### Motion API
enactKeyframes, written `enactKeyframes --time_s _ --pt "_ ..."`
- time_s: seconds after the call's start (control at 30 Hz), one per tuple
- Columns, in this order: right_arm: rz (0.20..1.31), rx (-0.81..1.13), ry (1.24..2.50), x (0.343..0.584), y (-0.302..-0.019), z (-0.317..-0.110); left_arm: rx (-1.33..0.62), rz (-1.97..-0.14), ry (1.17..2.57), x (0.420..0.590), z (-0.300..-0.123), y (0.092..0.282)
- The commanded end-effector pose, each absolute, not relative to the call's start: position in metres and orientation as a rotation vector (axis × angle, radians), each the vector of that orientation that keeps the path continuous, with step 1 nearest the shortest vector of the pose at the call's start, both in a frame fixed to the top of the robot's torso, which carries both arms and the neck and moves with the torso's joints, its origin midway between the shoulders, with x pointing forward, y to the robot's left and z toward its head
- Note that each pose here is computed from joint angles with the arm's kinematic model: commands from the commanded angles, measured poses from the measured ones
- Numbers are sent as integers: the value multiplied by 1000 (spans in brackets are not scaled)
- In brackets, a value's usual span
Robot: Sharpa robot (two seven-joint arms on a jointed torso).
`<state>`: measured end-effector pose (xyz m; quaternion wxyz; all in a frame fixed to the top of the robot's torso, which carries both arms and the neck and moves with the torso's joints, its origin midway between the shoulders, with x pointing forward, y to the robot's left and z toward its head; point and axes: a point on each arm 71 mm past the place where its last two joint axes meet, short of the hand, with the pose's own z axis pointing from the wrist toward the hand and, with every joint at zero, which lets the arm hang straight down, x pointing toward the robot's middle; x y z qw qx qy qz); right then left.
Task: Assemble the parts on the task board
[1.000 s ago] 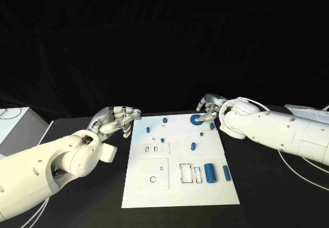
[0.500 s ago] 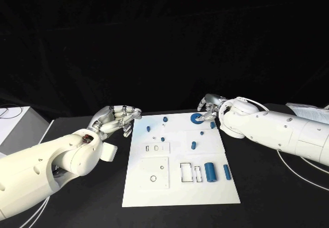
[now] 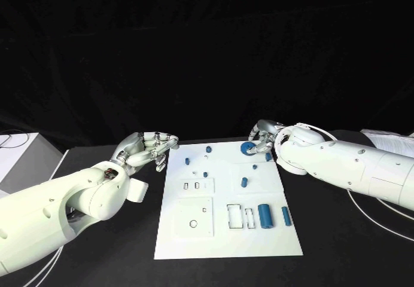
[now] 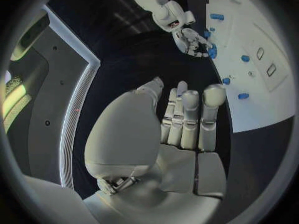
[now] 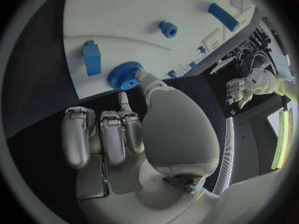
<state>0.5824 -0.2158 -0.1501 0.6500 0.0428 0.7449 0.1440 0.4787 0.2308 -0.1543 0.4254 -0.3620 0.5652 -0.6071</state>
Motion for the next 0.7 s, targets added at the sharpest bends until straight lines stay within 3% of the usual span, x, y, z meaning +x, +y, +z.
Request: enactKeyframes --time_s 0.03,0.7 --pt "326 75 1712 582 -214 -152 -892 -1539 1416 478 -153 229" --pt "339 74 1746 583 -214 -159 -892 -1539 1416 477 -153 229"
